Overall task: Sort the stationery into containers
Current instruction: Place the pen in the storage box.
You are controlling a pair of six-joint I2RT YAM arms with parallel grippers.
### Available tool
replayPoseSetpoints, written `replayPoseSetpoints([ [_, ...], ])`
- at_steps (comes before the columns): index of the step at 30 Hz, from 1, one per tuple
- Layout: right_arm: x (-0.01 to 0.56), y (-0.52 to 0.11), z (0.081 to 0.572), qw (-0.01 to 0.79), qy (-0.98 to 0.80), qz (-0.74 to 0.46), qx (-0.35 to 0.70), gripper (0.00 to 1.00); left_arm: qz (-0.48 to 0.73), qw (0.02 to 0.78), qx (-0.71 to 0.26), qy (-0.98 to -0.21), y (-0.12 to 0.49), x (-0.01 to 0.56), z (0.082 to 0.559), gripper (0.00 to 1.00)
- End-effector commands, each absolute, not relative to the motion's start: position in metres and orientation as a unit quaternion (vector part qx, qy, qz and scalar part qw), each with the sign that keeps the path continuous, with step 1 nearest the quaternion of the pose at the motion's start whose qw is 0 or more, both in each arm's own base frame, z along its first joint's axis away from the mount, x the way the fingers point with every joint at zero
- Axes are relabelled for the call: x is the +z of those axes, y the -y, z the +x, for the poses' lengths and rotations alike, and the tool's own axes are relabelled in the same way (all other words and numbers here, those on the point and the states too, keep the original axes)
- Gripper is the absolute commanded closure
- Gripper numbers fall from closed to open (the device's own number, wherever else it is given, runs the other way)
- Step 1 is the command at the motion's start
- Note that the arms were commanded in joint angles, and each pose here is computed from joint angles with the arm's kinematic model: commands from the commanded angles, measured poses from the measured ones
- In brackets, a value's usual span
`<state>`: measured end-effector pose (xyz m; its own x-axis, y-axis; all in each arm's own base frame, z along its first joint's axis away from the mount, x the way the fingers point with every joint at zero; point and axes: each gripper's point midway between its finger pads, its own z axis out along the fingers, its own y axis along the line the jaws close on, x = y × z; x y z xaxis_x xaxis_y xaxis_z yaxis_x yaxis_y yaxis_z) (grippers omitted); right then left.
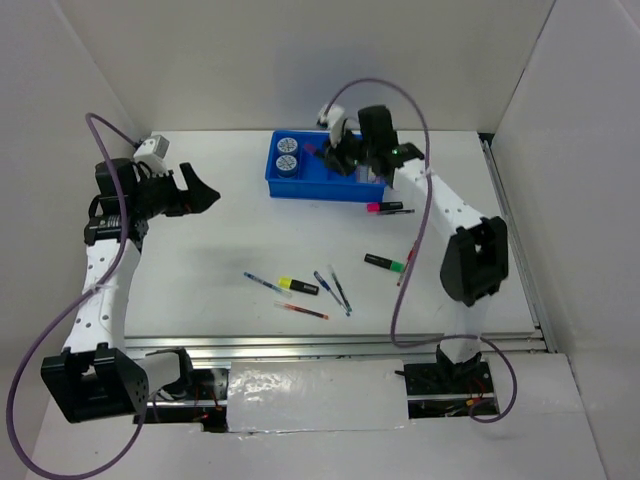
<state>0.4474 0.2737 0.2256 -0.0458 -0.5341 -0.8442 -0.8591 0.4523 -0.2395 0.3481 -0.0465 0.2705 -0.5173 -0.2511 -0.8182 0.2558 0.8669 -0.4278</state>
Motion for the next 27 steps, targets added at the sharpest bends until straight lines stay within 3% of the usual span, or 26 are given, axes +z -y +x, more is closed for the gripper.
replayPoseSetpoints([
  [1, 0.245, -0.253, 0.510, 0.452, -0.831, -0.186, 0.265, 1.00, -0.038, 0.521, -0.229, -0.822, 0.037, 0.273, 0.361, 0.01],
  [2, 0.273, -0.249, 0.528, 0.478, -0.823, -0.153, 0.265, 1.00, -0.039, 0.514, -0.232, -0.825, 0.039, 0.269, 0.360, 0.01],
  [5, 0.254, -0.243, 0.556, 0.472, -0.843, -0.056, 0.250, 1.00, -0.048, 0.497, -0.235, -0.834, 0.041, 0.257, 0.362, 0.01],
  [9, 0.228, -0.228, 0.583, 0.498, -0.851, 0.068, 0.149, 1.00, -0.061, 0.494, -0.233, -0.836, 0.040, 0.250, 0.365, 0.01],
  [18, 0.177, -0.237, 0.602, 0.480, -0.862, 0.071, 0.144, 1.00, -0.061, 0.482, -0.231, -0.843, 0.049, 0.238, 0.364, 0.01],
  [25, 0.153, -0.225, 0.612, 0.474, -0.868, 0.077, 0.125, 0.91, -0.031, 0.477, -0.234, -0.847, 0.055, 0.231, 0.358, 0.01],
  [27, 0.147, -0.223, 0.613, 0.469, -0.871, 0.074, 0.124, 0.81, 0.006, 0.471, -0.243, -0.848, 0.066, 0.228, 0.353, 0.01],
])
